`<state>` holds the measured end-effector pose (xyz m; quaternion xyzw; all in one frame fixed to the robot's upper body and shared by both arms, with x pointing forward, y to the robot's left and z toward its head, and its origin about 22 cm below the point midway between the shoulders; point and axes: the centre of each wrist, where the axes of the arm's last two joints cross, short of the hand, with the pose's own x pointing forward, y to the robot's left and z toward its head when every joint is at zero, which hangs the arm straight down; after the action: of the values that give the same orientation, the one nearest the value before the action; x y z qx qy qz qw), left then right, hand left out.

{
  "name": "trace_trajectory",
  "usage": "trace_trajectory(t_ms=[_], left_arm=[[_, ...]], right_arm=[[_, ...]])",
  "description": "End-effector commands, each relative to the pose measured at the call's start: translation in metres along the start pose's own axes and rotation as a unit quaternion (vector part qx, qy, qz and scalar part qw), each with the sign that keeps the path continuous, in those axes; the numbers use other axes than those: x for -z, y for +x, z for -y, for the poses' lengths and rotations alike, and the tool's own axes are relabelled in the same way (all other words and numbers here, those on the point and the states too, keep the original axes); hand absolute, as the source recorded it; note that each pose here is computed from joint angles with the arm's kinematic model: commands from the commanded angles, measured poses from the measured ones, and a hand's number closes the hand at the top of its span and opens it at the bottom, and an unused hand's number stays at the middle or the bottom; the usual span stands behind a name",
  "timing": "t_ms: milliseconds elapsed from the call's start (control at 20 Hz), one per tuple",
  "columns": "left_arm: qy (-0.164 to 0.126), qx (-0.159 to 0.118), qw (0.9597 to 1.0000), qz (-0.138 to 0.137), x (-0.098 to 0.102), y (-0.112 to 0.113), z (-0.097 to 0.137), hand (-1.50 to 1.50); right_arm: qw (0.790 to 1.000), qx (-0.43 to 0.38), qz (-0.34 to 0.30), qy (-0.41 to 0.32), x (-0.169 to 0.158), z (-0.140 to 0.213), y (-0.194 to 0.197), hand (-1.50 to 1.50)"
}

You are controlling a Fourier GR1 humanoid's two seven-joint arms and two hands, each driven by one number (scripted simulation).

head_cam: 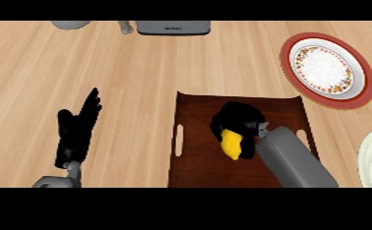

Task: Pick the lemon from the tray and place it in the plate

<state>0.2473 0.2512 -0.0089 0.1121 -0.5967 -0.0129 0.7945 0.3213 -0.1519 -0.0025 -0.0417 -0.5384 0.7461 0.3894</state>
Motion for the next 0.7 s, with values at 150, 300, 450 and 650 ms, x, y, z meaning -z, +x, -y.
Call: trace_trajectory(t_ms=[150,300,450,650], left_arm=[[0.009,-0.003,0.9999,0.005,0.004,0.005,-0.002,0.00],[0.004,0.002,0.9999,0.013,0.003,0.011,-0.007,0.00],[-0.006,0.003,1.0000,0.004,0.008,0.011,0.005,0.00],[-0.001,0.000,1.0000,-0.002,-0.003,0.001,0.000,0.00]], right_arm=[[0.962,0.067,-0.197,-0.176,-0.041,0.035,-0.055,1.50],[0.913,0.091,-0.301,-0.261,-0.064,0.044,-0.079,1.50],[0.889,0.065,-0.314,-0.326,-0.062,0.054,-0.077,1.50],[0.853,0.063,-0.307,-0.417,-0.105,0.089,-0.096,1.50]])
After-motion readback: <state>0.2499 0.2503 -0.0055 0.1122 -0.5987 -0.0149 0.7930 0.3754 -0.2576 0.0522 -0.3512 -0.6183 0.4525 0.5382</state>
